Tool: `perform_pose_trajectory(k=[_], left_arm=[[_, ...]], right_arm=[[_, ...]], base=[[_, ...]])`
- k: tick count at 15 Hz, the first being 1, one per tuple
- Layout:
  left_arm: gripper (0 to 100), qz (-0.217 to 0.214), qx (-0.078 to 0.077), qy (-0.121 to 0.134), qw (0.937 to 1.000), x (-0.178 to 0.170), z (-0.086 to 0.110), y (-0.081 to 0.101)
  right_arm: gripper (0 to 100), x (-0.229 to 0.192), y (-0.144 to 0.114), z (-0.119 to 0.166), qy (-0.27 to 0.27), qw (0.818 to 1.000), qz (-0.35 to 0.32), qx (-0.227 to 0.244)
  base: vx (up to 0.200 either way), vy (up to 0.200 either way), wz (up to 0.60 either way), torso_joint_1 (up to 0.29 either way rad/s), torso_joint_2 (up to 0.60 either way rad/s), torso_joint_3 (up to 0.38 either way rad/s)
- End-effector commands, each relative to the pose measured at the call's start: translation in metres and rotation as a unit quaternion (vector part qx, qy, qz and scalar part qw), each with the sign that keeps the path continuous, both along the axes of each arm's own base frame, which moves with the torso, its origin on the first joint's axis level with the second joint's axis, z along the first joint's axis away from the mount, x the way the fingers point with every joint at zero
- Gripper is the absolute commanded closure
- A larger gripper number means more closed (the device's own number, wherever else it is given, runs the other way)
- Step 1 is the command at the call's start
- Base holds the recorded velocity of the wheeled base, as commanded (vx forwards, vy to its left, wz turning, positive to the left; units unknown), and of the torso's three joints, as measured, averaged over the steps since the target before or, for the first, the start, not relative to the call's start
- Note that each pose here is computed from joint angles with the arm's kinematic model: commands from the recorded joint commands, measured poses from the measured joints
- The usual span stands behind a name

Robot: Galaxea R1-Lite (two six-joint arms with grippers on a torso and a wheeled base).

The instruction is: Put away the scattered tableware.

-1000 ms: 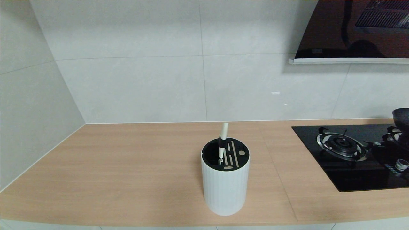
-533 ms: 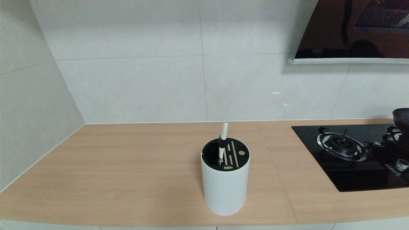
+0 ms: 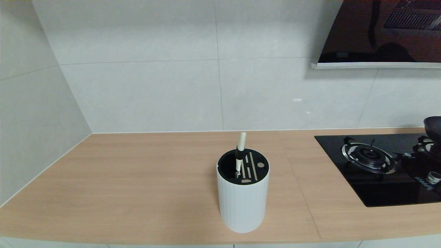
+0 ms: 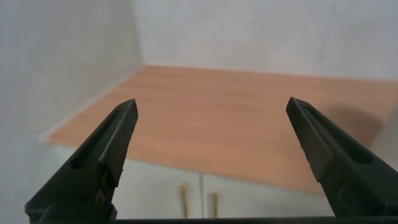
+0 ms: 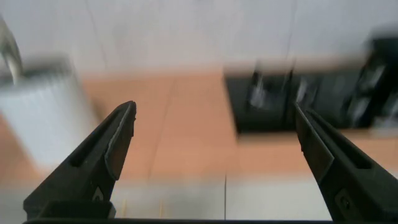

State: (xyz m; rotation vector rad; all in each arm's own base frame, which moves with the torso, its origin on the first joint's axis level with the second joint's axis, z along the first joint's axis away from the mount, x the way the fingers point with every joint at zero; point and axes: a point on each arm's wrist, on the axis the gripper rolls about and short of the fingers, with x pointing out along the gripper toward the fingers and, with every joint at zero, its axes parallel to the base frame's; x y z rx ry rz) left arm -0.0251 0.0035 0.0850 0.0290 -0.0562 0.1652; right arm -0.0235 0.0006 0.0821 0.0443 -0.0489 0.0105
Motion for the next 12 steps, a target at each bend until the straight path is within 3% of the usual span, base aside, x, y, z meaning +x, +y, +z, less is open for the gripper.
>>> perform_pose_trajectory(k=[1,3,5,8,12], left_arm=[[0,-0.015,-0.001,0.011,0.9998,0.002,-0.0058,-0.0007],[0,-0.063,-0.002,0.033,0.9975,0.0023,-0.0099,-0.0028],[0,-0.062,-0.001,0.031,0.9976,0.0023,-0.0094,-0.0028],[0,-0.063,-0.015,0.028,0.9975,0.0023,-0.0095,-0.0028],[0,-0.063,-0.017,0.028,0.9975,0.0023,-0.0095,-0.0028]], right_arm=[[0,0.0006,0.0002,-0.002,0.002,1.0,0.006,-0.009],[0,0.0008,0.0006,-0.0021,0.003,0.999,0.011,-0.034],[0,0.0006,-0.0012,-0.0077,0.035,0.998,-0.027,-0.05],[0,0.0008,-0.0008,-0.007,0.028,0.999,-0.015,-0.036],[0,0.0008,-0.0008,-0.007,0.028,0.999,-0.015,-0.033]], base=[[0.0,0.0,0.0,0.0,0.0,0.0],[0.0,0.0,0.0,0.0,0.0,0.0],[0.0,0.0,0.0,0.0,0.0,0.0],[0.0,0.0,0.0,0.0,0.0,0.0],[0.0,0.0,0.0,0.0,0.0,0.0]])
